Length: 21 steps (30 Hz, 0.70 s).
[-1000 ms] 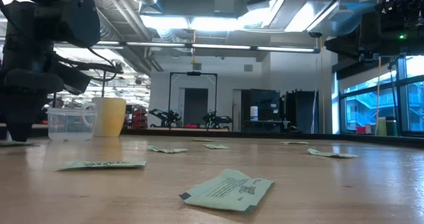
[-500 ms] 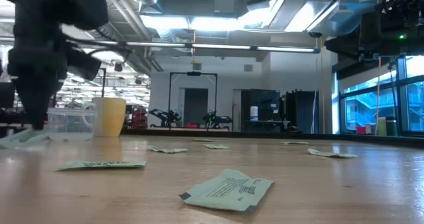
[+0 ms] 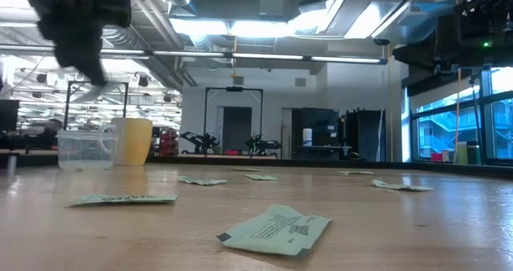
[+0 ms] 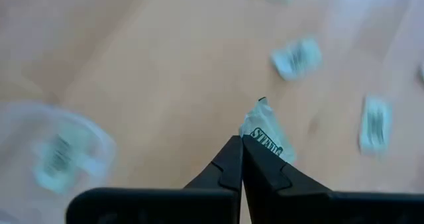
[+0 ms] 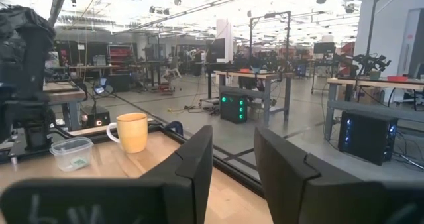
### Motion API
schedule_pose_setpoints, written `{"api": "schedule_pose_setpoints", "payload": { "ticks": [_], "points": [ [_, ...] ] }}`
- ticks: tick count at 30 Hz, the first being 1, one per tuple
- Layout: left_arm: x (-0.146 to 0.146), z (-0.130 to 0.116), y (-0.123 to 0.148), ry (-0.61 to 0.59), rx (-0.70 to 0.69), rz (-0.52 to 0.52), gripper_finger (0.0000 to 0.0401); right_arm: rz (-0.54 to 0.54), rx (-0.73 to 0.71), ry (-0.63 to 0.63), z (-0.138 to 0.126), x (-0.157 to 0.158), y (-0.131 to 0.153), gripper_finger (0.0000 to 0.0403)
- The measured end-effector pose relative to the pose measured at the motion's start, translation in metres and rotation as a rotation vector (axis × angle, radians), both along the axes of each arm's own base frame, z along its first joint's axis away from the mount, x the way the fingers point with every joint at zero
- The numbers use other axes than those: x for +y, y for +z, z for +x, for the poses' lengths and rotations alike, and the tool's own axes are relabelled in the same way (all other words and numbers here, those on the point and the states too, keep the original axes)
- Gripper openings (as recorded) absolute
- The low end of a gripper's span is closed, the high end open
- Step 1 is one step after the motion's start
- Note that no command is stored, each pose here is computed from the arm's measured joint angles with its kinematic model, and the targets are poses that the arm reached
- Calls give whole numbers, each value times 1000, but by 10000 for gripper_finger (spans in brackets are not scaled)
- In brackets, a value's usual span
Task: Pick and place items into bin
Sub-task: Put the green stevia packet into the top transparent bin
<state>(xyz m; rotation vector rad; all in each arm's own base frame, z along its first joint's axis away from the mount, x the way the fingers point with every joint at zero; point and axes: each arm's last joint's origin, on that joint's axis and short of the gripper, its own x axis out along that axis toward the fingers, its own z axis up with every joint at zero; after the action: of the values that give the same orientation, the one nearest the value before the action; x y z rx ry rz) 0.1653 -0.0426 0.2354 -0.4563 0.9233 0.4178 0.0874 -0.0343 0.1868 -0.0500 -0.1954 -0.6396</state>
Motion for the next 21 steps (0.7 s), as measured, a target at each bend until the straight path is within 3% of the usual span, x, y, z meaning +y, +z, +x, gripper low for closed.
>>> {"api": "schedule_pose_setpoints", "payload": {
  "ticks": [4,11,21],
  "points": [
    [12,-7,10,108,-88,111,2,0,-1,0,0,0,0,116],
    [38,-5,11,235,-67,150,2,1,-7,0,0,0,0,116],
    [63,-24,-2,363,208,123,2,1,-7,0,0,0,0,116]
  ]
}}
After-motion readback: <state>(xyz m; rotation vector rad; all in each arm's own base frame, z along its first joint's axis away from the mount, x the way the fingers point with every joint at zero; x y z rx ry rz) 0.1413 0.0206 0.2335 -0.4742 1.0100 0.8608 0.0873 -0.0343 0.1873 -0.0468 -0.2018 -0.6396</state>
